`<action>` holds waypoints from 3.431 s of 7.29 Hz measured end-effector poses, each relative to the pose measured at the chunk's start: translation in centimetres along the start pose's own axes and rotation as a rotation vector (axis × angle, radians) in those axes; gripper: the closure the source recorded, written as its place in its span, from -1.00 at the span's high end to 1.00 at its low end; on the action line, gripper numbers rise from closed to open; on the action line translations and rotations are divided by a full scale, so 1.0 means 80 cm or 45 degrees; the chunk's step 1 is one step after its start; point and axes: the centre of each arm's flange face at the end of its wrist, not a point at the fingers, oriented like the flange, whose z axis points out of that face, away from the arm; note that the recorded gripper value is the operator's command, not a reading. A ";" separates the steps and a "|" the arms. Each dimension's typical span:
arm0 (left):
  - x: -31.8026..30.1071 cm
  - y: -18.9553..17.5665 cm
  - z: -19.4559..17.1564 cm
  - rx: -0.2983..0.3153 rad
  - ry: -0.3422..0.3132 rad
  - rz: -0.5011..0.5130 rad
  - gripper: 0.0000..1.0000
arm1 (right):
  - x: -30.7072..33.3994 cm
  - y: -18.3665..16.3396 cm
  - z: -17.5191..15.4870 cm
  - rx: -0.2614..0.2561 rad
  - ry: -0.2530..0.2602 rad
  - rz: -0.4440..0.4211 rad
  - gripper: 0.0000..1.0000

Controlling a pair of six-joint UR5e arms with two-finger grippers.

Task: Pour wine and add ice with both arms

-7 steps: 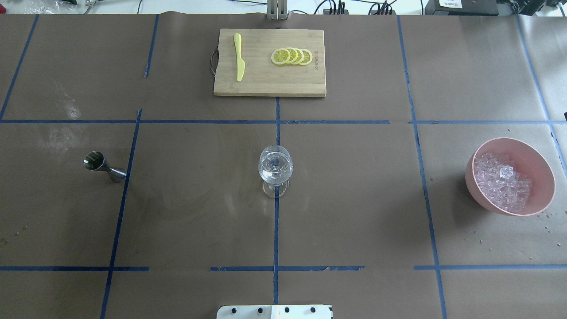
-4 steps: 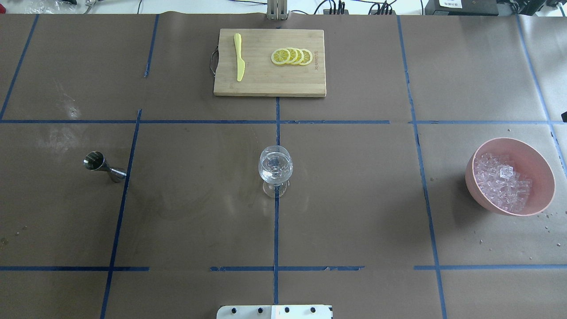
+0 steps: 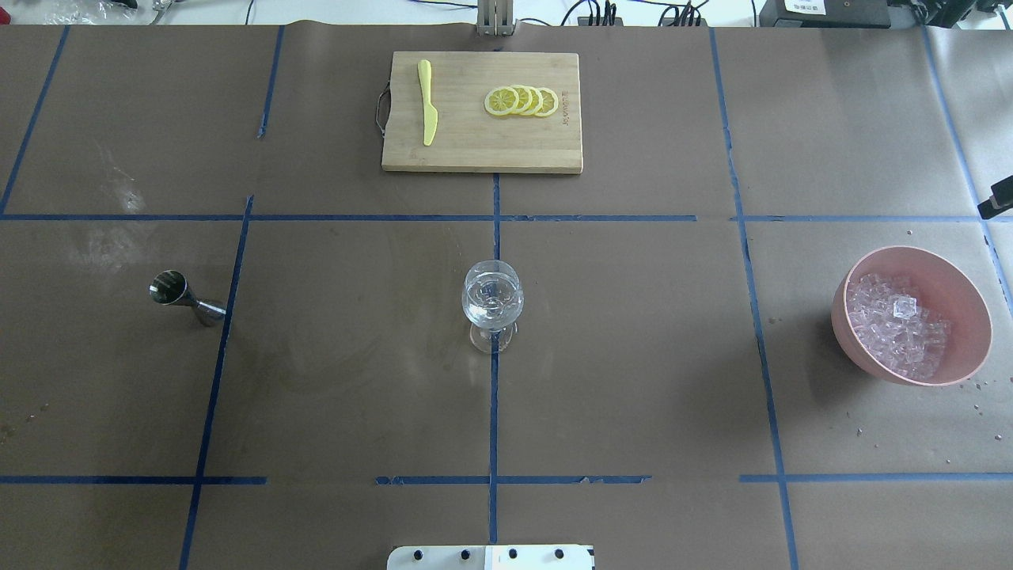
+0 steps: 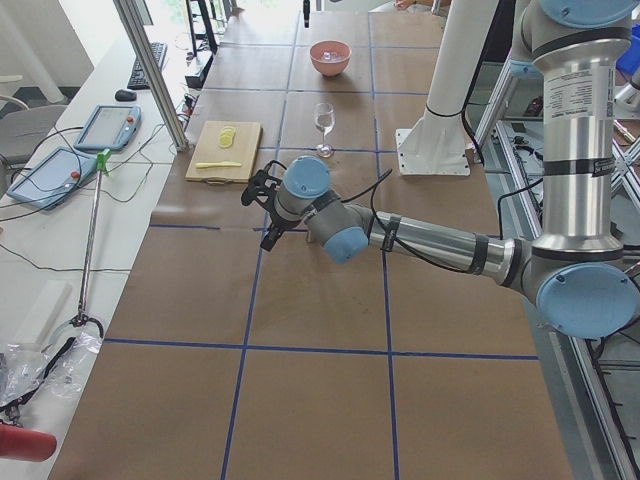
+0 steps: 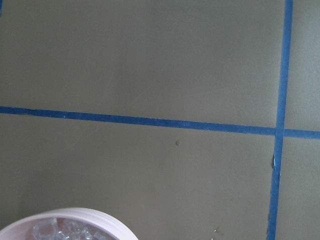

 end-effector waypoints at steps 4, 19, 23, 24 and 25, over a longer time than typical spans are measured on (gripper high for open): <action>0.100 0.113 0.079 0.265 0.089 -0.156 1.00 | -0.009 -0.003 0.004 0.010 -0.006 -0.032 1.00; 0.227 0.308 0.253 1.006 -0.270 -0.135 0.88 | -0.010 -0.002 0.003 0.011 -0.008 -0.039 1.00; 0.180 0.271 0.264 1.093 -0.400 -0.118 0.91 | -0.011 -0.001 0.003 0.012 -0.008 -0.043 1.00; 0.180 0.264 0.272 1.106 -0.417 -0.112 0.92 | -0.010 -0.001 0.003 0.011 -0.007 -0.044 1.00; 0.185 0.257 0.279 1.115 -0.429 -0.097 0.93 | -0.010 -0.001 0.003 0.011 -0.006 -0.046 1.00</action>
